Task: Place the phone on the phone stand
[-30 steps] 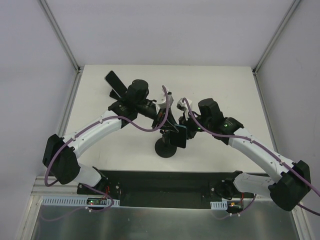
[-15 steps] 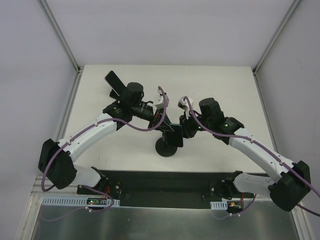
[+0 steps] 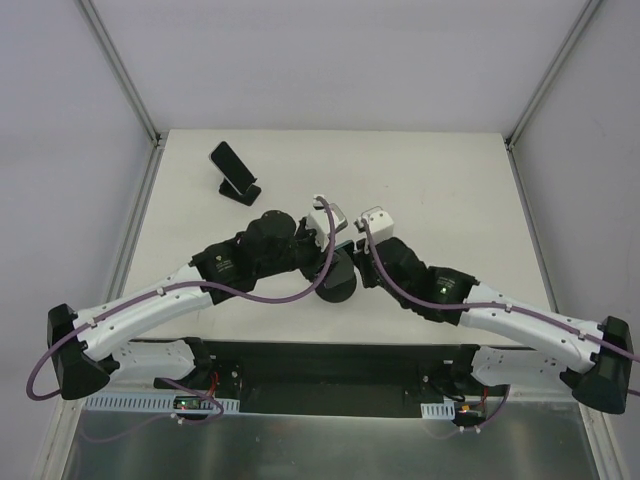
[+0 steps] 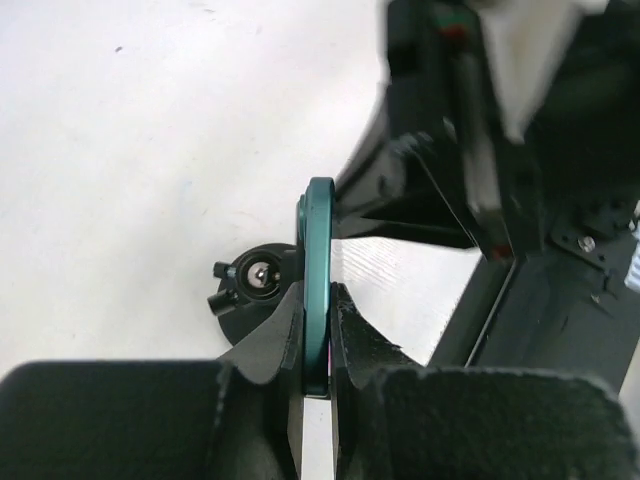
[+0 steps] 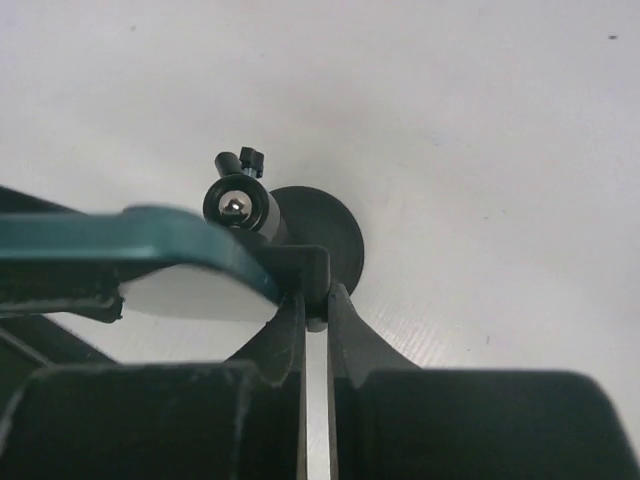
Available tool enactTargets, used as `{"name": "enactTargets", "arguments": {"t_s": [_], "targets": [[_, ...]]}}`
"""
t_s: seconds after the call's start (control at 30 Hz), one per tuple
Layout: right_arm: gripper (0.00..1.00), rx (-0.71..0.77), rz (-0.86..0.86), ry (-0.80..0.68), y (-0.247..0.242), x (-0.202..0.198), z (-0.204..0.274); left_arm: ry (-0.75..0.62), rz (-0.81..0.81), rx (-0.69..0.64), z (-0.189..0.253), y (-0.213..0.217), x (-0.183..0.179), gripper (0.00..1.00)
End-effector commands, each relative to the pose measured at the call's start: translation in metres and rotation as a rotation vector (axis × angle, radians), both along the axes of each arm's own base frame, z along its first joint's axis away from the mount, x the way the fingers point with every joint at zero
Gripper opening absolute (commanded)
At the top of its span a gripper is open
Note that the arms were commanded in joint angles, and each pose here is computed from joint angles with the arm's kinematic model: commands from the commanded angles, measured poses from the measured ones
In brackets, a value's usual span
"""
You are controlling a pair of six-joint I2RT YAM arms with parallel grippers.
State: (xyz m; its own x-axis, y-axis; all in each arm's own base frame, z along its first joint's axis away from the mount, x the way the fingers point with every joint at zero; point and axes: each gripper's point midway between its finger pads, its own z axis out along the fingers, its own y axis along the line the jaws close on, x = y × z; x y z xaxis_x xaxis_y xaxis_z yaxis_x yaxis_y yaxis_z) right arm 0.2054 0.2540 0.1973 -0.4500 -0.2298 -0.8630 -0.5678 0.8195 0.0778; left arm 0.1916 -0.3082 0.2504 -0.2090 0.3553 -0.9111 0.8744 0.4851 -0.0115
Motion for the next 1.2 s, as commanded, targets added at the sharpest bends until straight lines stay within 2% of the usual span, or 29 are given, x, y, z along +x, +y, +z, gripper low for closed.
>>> {"name": "enactTargets", "arguments": {"t_s": [0.0, 0.23, 0.3, 0.37, 0.4, 0.43, 0.47, 0.57, 0.73, 0.83, 0.93, 1.07, 1.17], "targets": [[0.00, 0.139, -0.381, -0.183, -0.016, 0.017, 0.048, -0.126, 0.580, 0.029, 0.007, 0.067, 0.071, 0.00], [0.00, 0.227, -0.343, -0.226, 0.011, -0.005, 0.072, -0.139, 0.654, 0.104, -0.020, 0.071, 0.084, 0.00], [0.00, 0.205, -0.291, -0.203, 0.024, -0.016, 0.070, -0.145, 0.634, 0.117, -0.023, 0.067, 0.080, 0.00], [0.00, 0.244, -0.203, -0.157, 0.039, -0.031, 0.076, -0.151, 0.616, 0.117, -0.025, 0.065, 0.078, 0.00], [0.09, 0.301, -0.189, -0.111, 0.042, -0.038, 0.078, -0.156, 0.616, 0.120, -0.025, 0.066, 0.078, 0.00], [0.25, 0.346, -0.143, -0.083, 0.047, -0.046, 0.082, -0.156, 0.615, 0.124, -0.027, 0.066, 0.078, 0.00], [0.49, 0.404, -0.047, -0.032, 0.052, -0.062, 0.089, -0.147, 0.598, 0.127, -0.030, 0.064, 0.076, 0.00], [0.70, 0.479, 0.030, 0.012, 0.042, -0.079, 0.106, -0.142, 0.604, 0.128, -0.033, 0.064, 0.076, 0.00], [0.78, 0.490, 0.059, -0.060, 0.006, -0.082, 0.119, -0.142, 0.620, 0.108, -0.029, 0.068, 0.076, 0.00], [0.80, 0.415, 0.030, -0.143, -0.015, -0.068, 0.111, -0.145, 0.650, 0.072, -0.020, 0.075, 0.075, 0.00], [0.80, 0.364, 0.011, -0.157, -0.023, -0.050, 0.094, -0.105, 0.671, 0.007, -0.017, 0.085, 0.071, 0.00], [0.80, 0.348, 0.138, -0.121, -0.003, -0.046, 0.069, -0.021, 0.675, -0.086, -0.018, 0.099, 0.066, 0.00], [0.80, 0.376, 0.142, -0.076, 0.009, -0.031, 0.054, 0.024, 0.661, -0.142, -0.017, 0.106, 0.065, 0.00]]}}
